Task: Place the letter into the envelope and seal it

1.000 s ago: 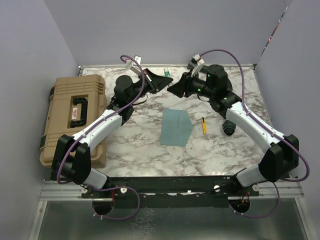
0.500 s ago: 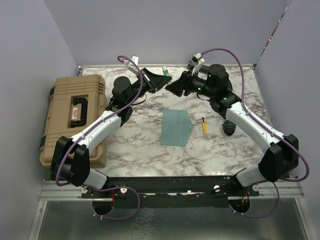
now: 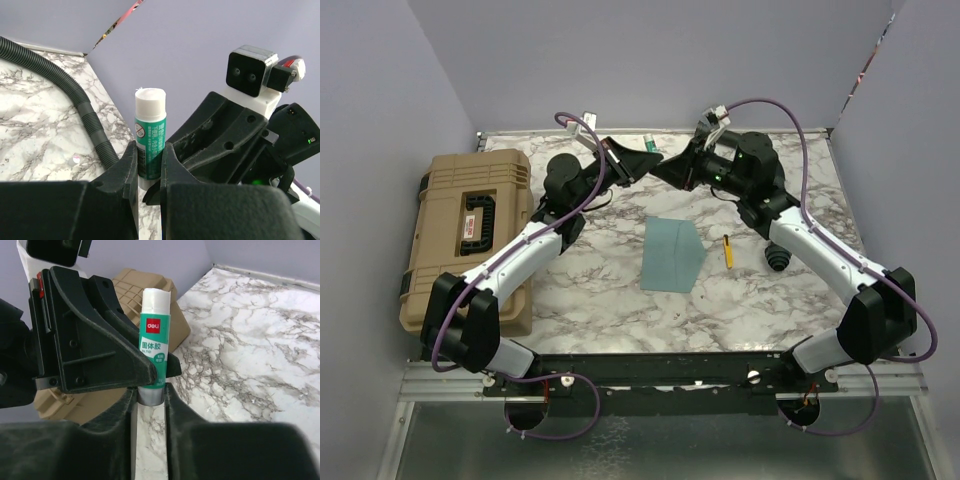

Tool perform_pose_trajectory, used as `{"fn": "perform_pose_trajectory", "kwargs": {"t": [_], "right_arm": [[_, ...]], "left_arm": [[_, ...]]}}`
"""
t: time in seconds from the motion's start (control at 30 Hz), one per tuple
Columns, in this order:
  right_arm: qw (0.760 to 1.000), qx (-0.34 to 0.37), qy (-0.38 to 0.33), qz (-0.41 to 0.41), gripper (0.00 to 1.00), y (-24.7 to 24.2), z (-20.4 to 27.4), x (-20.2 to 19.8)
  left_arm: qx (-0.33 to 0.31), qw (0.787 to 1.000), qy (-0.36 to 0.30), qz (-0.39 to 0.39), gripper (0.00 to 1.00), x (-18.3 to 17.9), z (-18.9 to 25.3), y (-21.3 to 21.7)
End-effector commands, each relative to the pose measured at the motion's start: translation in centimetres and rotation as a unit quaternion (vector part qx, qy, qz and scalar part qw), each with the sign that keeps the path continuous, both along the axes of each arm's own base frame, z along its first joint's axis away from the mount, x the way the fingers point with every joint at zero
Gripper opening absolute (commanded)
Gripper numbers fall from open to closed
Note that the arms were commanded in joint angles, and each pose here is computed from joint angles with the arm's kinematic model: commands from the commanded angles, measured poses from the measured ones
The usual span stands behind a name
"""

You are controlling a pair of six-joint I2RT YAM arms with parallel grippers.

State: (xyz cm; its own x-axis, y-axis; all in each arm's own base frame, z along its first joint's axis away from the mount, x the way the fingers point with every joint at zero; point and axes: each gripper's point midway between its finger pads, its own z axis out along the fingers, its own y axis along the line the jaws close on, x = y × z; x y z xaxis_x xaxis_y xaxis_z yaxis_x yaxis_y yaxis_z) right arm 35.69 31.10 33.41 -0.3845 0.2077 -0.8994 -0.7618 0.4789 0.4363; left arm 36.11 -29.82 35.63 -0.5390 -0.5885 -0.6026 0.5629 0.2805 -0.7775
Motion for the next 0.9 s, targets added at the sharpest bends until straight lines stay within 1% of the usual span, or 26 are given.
{"fn": "perform_pose_trajectory", "kwargs": {"t": [0.0, 0.03, 0.1, 0.13, 0.2, 0.23, 0.3, 0.33, 0.4, 0.5, 0.67, 0.8, 0.83, 0.87], "right_arm": [[0.998, 0.035, -0.019, -0.041, 0.08, -0.3, 1.4, 1.5], [0.998, 0.036, -0.013, -0.043, 0.02, -0.2, 1.3, 1.5], [0.999, 0.026, -0.013, -0.036, 0.00, -0.2, 1.2, 1.4], [0.999, 0.021, -0.019, -0.030, 0.00, -0.2, 1.2, 1.2], [0.999, 0.016, -0.031, -0.013, 0.00, -0.1, 1.2, 0.5], [0.999, 0.015, -0.036, -0.003, 0.00, 0.0, 1.3, 0.1], [0.999, 0.013, -0.041, 0.016, 0.00, 0.2, 1.1, -0.6], [0.999, 0.016, -0.042, 0.025, 0.00, 0.4, 1.2, -0.9], [0.998, 0.021, -0.042, 0.033, 0.00, 0.5, 1.3, -1.1], [0.998, 0.024, -0.040, 0.046, 0.00, 0.8, 1.3, -1.4], [0.998, 0.019, -0.037, 0.056, 0.00, 1.0, 1.0, -1.6], [0.996, 0.008, -0.025, 0.081, 0.00, 1.5, 0.4, -1.9], [0.996, 0.007, -0.022, 0.088, 0.00, 1.7, 0.3, -2.0], [0.995, 0.007, -0.021, 0.093, 0.00, 1.8, 0.1, -2.0]], "left_arm": [[0.001, 1.000, -0.003, -0.025, 0.00, -1.5, 0.2, -0.2], [0.001, 1.000, -0.005, -0.023, 0.00, -1.6, 0.3, -0.1], [0.001, 1.000, -0.014, -0.019, 0.00, -1.7, 0.7, 0.1], [0.001, 1.000, -0.016, -0.014, 0.08, -1.7, 0.8, 0.3], [-0.001, 1.000, -0.023, -0.004, 0.34, -1.6, 1.3, 0.6], [-0.002, 1.000, -0.024, 0.002, 0.43, -1.4, 1.4, 0.8], [-0.002, 1.000, -0.029, 0.009, 0.58, -1.1, 1.7, 0.9], [-0.002, 0.999, -0.030, 0.011, 0.62, -0.9, 1.7, 0.9], [-0.004, 0.999, -0.034, 0.012, 0.63, -0.7, 1.8, 0.8], [-0.005, 0.999, -0.037, 0.009, 0.62, -0.4, 1.7, 0.6], [-0.003, 0.999, -0.037, 0.015, 0.53, 0.2, 1.5, 0.7], [-0.007, 0.998, -0.039, 0.046, 0.50, 0.7, 1.7, 1.5], [-0.006, 0.998, -0.041, 0.050, 0.48, 0.7, 1.8, 1.7], [-0.003, 0.998, -0.043, 0.052, 0.43, 0.7, 1.7, 1.8]]}}
